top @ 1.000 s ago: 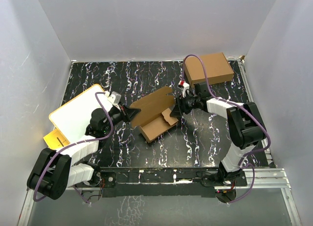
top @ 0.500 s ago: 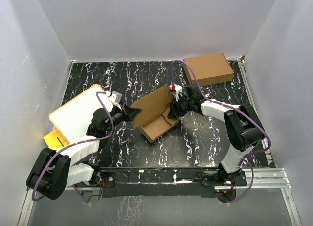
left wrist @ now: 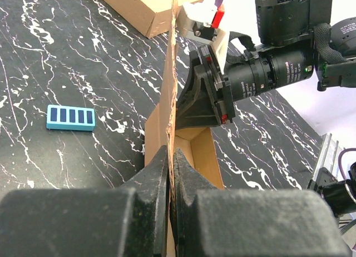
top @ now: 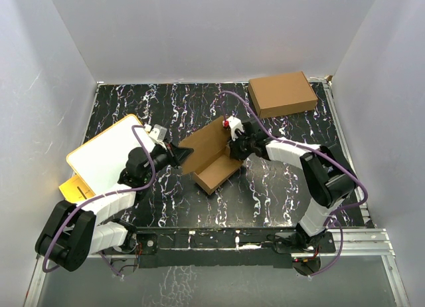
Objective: Fold the paper box
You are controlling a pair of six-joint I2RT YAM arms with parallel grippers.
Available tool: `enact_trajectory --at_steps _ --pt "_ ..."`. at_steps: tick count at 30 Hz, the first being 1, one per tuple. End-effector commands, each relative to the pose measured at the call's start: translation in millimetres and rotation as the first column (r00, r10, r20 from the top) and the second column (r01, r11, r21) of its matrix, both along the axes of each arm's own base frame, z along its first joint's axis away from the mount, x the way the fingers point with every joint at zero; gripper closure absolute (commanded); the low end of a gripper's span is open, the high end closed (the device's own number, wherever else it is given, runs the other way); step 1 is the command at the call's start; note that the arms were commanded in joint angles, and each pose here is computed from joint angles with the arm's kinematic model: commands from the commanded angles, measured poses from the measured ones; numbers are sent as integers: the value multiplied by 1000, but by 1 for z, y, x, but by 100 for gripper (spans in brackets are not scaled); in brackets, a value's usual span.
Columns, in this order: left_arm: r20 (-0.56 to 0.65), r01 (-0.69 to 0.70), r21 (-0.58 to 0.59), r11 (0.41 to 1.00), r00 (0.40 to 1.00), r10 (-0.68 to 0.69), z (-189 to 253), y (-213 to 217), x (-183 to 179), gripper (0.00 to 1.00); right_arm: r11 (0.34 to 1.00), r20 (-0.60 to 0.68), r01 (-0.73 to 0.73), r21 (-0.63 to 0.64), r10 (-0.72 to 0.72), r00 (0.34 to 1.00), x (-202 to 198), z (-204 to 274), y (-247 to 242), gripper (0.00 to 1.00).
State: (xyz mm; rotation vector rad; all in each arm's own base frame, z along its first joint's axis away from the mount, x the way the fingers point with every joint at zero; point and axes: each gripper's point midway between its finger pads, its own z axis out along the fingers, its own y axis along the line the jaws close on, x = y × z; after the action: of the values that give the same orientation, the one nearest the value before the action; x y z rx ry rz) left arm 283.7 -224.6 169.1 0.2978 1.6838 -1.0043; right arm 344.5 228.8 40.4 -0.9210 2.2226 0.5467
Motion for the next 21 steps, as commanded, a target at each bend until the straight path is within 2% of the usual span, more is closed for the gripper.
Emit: enact_trajectory --at_steps 1,4,7,11,13,15,21 --pt "93 9 -48 999 996 -5 36 -4 1 100 991 155 76 -107 -59 986 24 16 -14 92" --pt "102 14 -52 999 995 -9 38 -6 0 100 994 150 45 -103 -29 988 21 16 -11 92" --pt "109 16 -55 998 994 -10 40 -8 -2 100 995 128 15 -103 -2 992 17 12 -8 75" --pt "113 14 -55 998 994 -8 39 -10 -3 100 992 136 16 -127 1 991 16 9 -10 71" --pt "116 13 -57 998 993 -6 39 -11 -3 100 989 146 33 -144 -11 989 19 7 -12 74" --pt "117 14 -58 998 993 -7 39 -13 -4 100 985 159 52 -163 -26 987 21 6 -15 90" --pt "113 14 -57 998 994 -7 37 -15 -4 100 973 204 102 -206 -59 977 28 7 -21 92"
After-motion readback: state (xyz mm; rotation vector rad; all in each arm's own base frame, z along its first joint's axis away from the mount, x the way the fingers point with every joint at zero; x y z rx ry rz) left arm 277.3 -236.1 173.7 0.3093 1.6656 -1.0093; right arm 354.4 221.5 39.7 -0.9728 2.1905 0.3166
